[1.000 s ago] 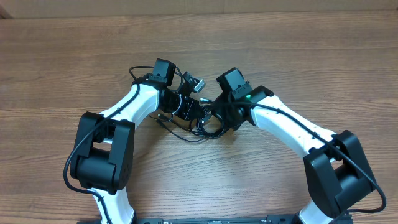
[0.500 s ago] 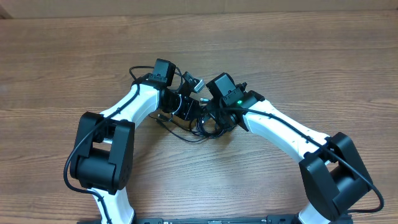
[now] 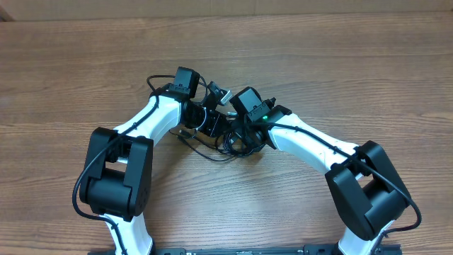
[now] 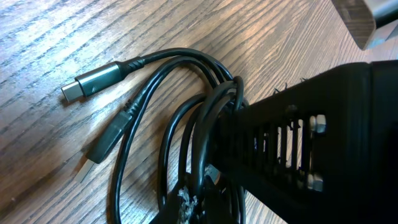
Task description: Untangle cables
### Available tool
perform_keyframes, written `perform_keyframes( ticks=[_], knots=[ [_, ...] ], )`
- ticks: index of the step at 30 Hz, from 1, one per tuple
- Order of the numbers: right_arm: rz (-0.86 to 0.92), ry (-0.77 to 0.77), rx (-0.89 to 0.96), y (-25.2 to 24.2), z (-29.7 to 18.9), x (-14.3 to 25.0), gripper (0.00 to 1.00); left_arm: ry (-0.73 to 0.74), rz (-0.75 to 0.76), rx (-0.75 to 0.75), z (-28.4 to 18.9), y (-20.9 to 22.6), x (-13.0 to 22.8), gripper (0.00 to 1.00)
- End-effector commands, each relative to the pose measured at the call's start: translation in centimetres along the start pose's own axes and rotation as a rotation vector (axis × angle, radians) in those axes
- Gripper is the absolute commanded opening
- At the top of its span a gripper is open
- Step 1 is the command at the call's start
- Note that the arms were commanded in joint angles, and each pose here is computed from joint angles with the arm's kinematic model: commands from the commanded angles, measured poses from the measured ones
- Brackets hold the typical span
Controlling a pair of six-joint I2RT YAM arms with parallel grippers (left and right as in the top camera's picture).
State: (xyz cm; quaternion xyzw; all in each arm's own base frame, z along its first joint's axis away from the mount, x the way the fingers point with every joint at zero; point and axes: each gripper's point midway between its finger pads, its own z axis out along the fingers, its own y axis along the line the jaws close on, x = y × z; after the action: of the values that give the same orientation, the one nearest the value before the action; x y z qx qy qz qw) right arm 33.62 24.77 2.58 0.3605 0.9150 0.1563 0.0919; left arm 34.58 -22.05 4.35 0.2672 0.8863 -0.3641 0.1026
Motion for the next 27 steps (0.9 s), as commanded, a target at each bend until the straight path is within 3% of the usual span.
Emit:
perform_keyframes(
  ticks=[1,2,3,10,17,27],
  knots=[
    [0.001,-0.013,0.021,-0.5,1.3,0.0,0.16,-0.016,0.002,0.007,-0.2,-0.3,-0.8,0.04],
    [0.002,-0.012,0.025,-0.6,1.5,0.0,0.13,-0.016,0.002,0.007,-0.2,-0.3,-0.8,0.04],
    [-0.007,-0.011,0.028,-0.7,1.6,0.0,0.04,-0.015,0.002,0.006,-0.2,-0.3,-0.8,0.04],
    [-0.08,0.037,-0.044,0.6,-1.2,-0.5,0.04,-0.015,0.003,0.006,-0.2,-0.3,-0.8,0.04],
    [-0.022,0.097,-0.122,0.9,-4.5,-2.9,0.04,-0.015,0.003,0.006,-0.2,-0.3,-0.8,0.04],
    [0.04,-0.081,-0.166,1.7,-4.2,-8.2,0.04,-0.015,0.003,0.006,-0.2,-0.3,-0.8,0.04]
  ],
)
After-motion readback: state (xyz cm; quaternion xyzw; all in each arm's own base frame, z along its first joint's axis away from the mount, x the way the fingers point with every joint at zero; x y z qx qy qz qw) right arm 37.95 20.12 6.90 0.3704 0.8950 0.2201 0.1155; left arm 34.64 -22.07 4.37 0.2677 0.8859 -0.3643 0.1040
